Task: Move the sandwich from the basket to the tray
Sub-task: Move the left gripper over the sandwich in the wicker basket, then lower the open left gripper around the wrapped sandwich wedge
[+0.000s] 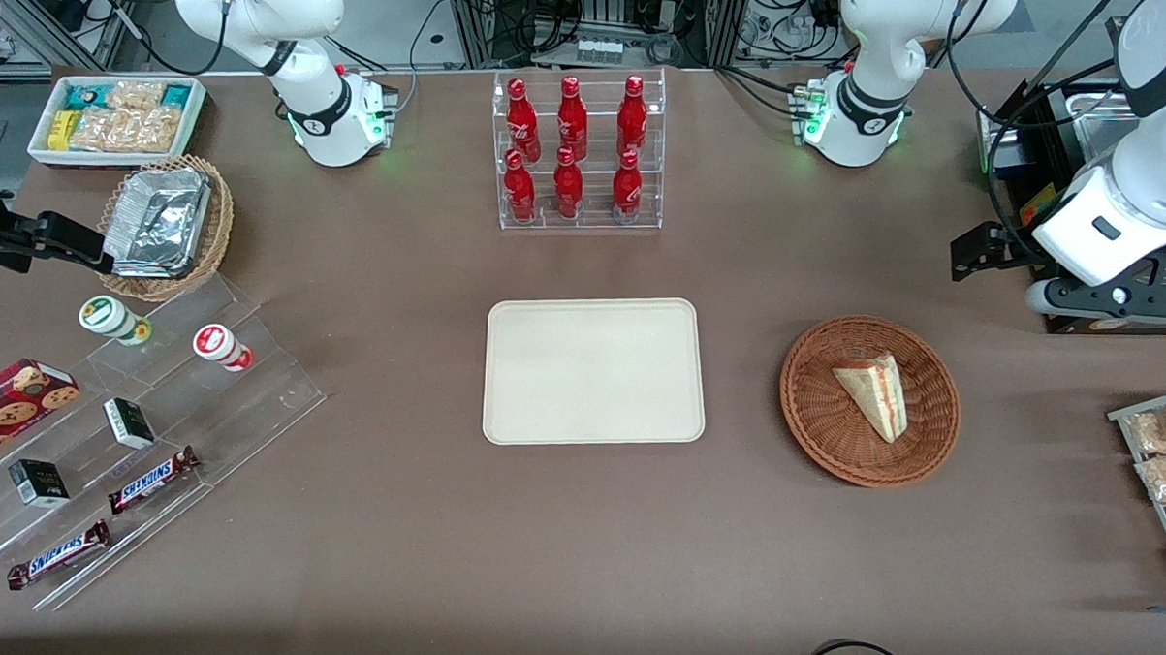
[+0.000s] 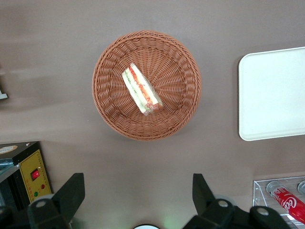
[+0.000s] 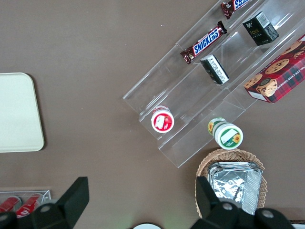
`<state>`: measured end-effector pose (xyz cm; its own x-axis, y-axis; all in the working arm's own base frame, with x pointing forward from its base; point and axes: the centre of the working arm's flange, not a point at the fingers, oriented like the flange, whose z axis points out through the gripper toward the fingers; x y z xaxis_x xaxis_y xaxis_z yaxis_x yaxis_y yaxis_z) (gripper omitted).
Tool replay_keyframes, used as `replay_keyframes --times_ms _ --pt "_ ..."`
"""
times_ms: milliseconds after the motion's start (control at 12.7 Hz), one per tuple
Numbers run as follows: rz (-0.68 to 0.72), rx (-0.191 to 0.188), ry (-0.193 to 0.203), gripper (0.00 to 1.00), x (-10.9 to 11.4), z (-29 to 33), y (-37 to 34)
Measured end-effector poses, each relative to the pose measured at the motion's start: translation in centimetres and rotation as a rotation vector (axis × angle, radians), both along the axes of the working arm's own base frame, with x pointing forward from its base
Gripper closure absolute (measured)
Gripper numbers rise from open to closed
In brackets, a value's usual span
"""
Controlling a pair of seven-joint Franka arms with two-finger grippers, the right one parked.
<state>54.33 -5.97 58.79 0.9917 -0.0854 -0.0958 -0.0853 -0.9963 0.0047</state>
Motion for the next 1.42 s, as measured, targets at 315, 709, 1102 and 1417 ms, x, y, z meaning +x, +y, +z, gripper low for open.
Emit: replay_keyframes --times_ms 315,709,1102,1417 --pt "-0.007 -0.002 -0.005 0.00 0.1 0.2 -0.2" --pt "-0.018 -0.001 0.067 0.00 1.4 -6.4 -0.7" --pt "-0.015 -0.007 0.025 0.00 1.3 -16.6 -0.6" --pt "-0.006 -0.012 -0.017 0.00 0.5 -23.3 -0.1"
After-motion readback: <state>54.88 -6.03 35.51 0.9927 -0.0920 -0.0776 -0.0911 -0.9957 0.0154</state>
